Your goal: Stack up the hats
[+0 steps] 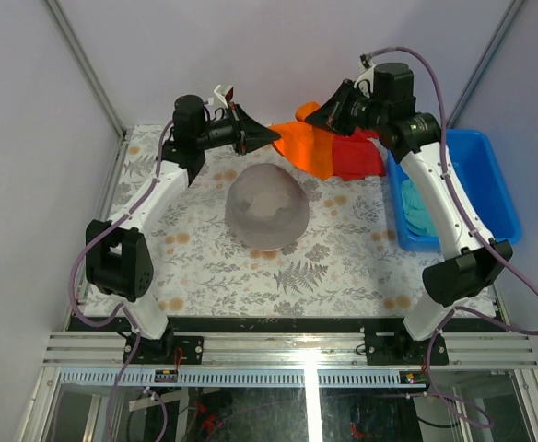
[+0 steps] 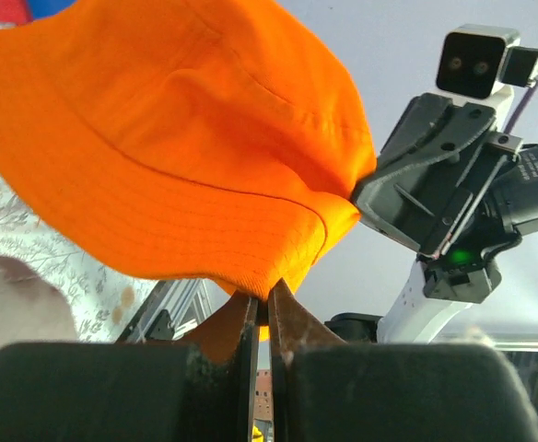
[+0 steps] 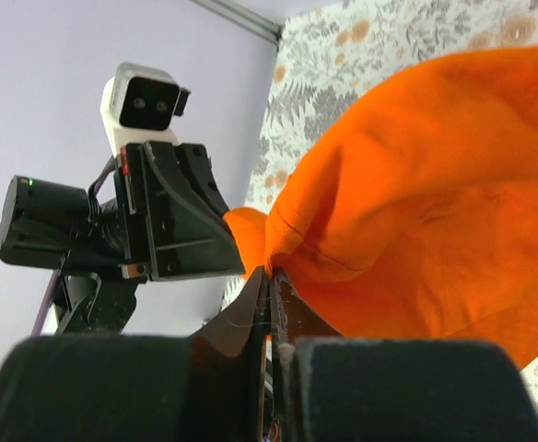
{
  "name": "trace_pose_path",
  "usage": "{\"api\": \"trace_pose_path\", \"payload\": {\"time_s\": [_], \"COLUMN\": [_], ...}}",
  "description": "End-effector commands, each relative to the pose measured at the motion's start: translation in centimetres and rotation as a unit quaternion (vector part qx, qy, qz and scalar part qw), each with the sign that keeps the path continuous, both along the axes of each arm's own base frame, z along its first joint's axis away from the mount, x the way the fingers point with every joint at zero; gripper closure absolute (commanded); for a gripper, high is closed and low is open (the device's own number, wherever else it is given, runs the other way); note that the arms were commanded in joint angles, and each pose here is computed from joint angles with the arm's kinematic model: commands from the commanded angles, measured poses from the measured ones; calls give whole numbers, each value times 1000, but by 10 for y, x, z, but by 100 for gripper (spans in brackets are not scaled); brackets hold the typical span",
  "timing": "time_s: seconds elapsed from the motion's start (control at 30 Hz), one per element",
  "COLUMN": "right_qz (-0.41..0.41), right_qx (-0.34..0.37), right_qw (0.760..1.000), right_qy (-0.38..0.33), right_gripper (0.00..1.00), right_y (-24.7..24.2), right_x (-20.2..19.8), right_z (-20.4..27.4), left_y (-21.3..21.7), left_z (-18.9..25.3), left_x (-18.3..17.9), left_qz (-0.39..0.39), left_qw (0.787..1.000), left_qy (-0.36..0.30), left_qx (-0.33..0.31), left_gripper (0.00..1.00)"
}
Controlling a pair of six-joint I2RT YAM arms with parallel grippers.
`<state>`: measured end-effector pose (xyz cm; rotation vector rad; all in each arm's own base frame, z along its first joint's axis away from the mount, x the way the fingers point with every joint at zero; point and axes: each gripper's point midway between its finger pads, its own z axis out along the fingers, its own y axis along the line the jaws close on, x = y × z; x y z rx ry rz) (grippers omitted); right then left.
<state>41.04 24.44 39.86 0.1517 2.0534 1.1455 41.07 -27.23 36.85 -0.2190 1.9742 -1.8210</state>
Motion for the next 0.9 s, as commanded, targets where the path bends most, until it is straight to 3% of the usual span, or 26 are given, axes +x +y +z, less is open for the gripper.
{"api": "trace_pose_path", "payload": {"time_s": [0.0, 0.43, 0.87], "right_qz": [17, 58, 67], "right_qx": [-11, -30, -37], "right_qw": [999, 998, 997], "right_qy": [-38, -16, -15], "right_gripper": [100, 100, 100], "right_y": [12, 48, 52], "right_x": [-11, -24, -36], "right_z": [10, -18, -17], "left_y": [26, 80, 82], "left_z": [10, -11, -15], "left_x": [-5, -4, 40], "left_qz": [14, 44, 2], "left_qw": [998, 997, 996], "left_qy": [-58, -56, -92], "left_qx": [-3, 20, 11], "left_gripper": [100, 100, 100]}}
